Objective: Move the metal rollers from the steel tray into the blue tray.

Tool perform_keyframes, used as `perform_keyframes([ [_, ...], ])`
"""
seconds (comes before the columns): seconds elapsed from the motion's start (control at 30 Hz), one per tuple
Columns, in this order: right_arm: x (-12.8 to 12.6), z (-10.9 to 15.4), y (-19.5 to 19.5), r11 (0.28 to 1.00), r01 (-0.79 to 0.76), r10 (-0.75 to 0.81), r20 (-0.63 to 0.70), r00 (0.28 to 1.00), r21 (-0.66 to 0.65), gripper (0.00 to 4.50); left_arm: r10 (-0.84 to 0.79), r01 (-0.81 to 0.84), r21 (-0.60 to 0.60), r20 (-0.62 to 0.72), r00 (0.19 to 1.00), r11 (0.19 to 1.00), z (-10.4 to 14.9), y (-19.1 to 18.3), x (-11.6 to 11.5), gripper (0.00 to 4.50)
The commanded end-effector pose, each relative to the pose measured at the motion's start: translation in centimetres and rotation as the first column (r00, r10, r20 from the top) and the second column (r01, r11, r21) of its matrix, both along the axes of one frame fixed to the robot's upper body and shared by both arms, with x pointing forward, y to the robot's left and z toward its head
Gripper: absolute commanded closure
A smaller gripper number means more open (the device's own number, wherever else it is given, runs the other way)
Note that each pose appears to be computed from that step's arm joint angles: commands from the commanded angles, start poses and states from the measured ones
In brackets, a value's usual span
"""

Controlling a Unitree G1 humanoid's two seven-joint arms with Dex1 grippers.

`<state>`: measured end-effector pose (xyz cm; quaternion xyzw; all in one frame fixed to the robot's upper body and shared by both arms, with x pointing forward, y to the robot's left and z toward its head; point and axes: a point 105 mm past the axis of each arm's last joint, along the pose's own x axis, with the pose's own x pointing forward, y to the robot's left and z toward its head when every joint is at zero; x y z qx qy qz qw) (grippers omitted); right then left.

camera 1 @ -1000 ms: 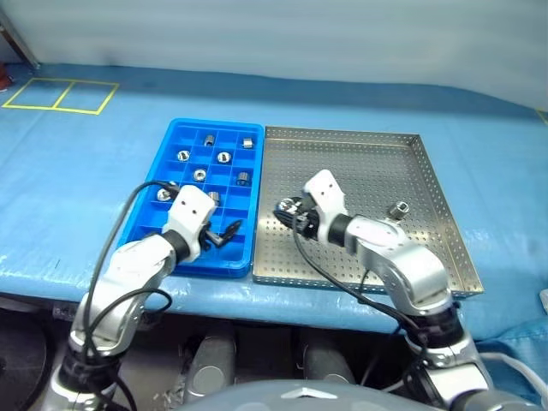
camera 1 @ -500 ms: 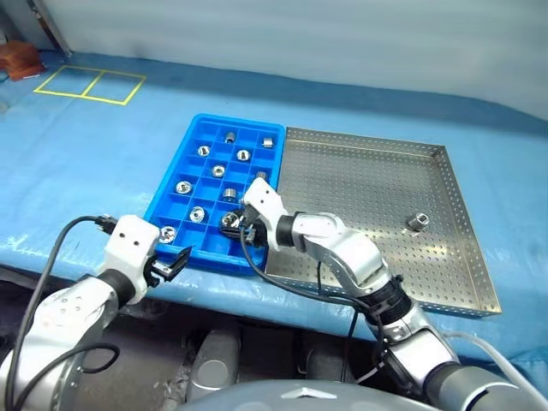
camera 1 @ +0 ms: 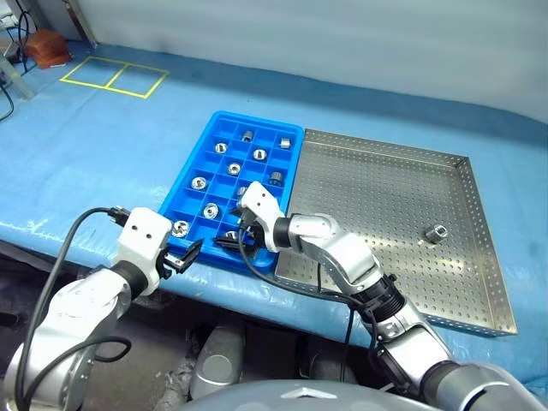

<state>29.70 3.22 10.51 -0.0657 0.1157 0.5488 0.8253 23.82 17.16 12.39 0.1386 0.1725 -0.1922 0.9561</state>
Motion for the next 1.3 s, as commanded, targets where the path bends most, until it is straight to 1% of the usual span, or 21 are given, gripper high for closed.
perform_keyframes([
  [0.03, 1.1, 3.9, -1.5, 0.988, 0.094, -0.108, 0.109, 0.988, 0.123, 0.5, -0.062, 0.064, -0.046, 0.04, 0.997, 0.997, 0.6, -1.9, 0.9, 0.61],
  [0.1, 2.3, 4.6, -3.5, 0.972, 0.2, -0.218, 0.151, 0.964, 0.122, 0.5, -0.12, 0.126, -0.082, 0.066, 0.991, 0.989, 1.0, -3.6, 1.5, 0.61],
  [0.17, 3.6, 4.7, -6.3, 0.935, 0.34, -0.353, 0.182, 0.918, 0.099, 0.5, -0.193, 0.205, -0.129, 0.102, 0.976, 0.97, 1.6, -5.6, 2.1, 0.61],
  [0.27, 5.0, 4.4, -11.1, 0.841, 0.536, -0.538, 0.192, 0.821, 0.064, 0.5, -0.288, 0.316, -0.214, 0.152, 0.945, 0.924, 2.7, -8.4, 3.0, 0.61],
  [0.33, 5.4, 4.1, -14.4, 0.76, 0.649, -0.642, 0.198, 0.741, 0.039, 0.5, -0.352, 0.381, -0.213, 0.161, 0.922, 0.9, 2.9, -9.9, 3.6, 0.61],
  [0.4, 5.5, 3.6, -17.3, 0.682, 0.732, -0.716, 0.21, 0.666, 0.003, 0.5, -0.403, 0.428, -0.2, 0.158, 0.902, 0.881, 2.8, -10.9, 4.2, 0.61],
  [0.47, 5.3, 2.9, -20.2, 0.597, 0.801, -0.768, 0.254, 0.589, -0.052, 0.5, -0.443, 0.467, -0.198, 0.154, 0.883, 0.862, 2.6, -11.9, 4.7, 0.61],
  [0.53, 4.7, 2.7, -23.2, 0.488, 0.869, -0.816, 0.313, 0.486, -0.08, 0.5, -0.485, 0.505, -0.198, 0.144, 0.863, 0.84, 2.2, -13.1, 5.1, 0.61],
  [0.6, 4.2, 2.6, -24.9, 0.421, 0.903, -0.839, 0.339, 0.425, -0.088, 0.5, -0.509, 0.528, -0.206, 0.141, 0.849, 0.824, 2.0, -14.0, 5.2, 0.61],
  [0.67, 3.7, 2.5, -25.7, 0.384, 0.919, -0.858, 0.334, 0.389, -0.086, 0.5, -0.528, 0.546, -0.217, 0.142, 0.837, 0.809, 1.9, -14.6, 5.0, 0.61],
  [0.73, 3.1, 2.1, -27.2, 0.314, 0.945, -0.887, 0.326, 0.326, -0.091, 0.5, -0.559, 0.579, -0.229, 0.149, 0.815, 0.783, 1.8, -15.5, 4.7, 0.61],
  [0.8, 2.8, 1.6, -27.9, 0.281, 0.954, -0.899, 0.32, 0.298, -0.1, 0.5, -0.586, 0.605, -0.235, 0.152, 0.796, 0.761, 1.8, -16.1, 4.4, 0.61],
  [0.93, 2.7, 0.9, -28.4, 0.26, 0.959, -0.913, 0.294, 0.283, -0.114, 0.5, -0.642, 0.655, -0.214, 0.136, 0.754, 0.724, 1.5, -17.0, 3.9, 0.61],
  [1.03, 3.0, 0.3, -28.9, 0.226, 0.967, -0.93, 0.269, 0.25, -0.118, 0.5, -0.684, 0.693, -0.195, 0.12, 0.719, 0.694, 1.1, -17.7, 3.6, 0.61],
  [1.17, 3.3, -0.7, -29.8, 0.17, 0.978, -0.952, 0.234, 0.195, -0.122, 0.5, -0.701, 0.708, -0.181, 0.114, 0.704, 0.683, 1.0, -18.3, 3.7, 0.61],
  [1.3, 3.6, -1.4, -29.9, 0.158, 0.979, -0.962, 0.204, 0.182, -0.128, 0.5, -0.711, 0.717, -0.185, 0.111, 0.694, 0.672, 0.8, -18.5, 3.3, 0.61],
])
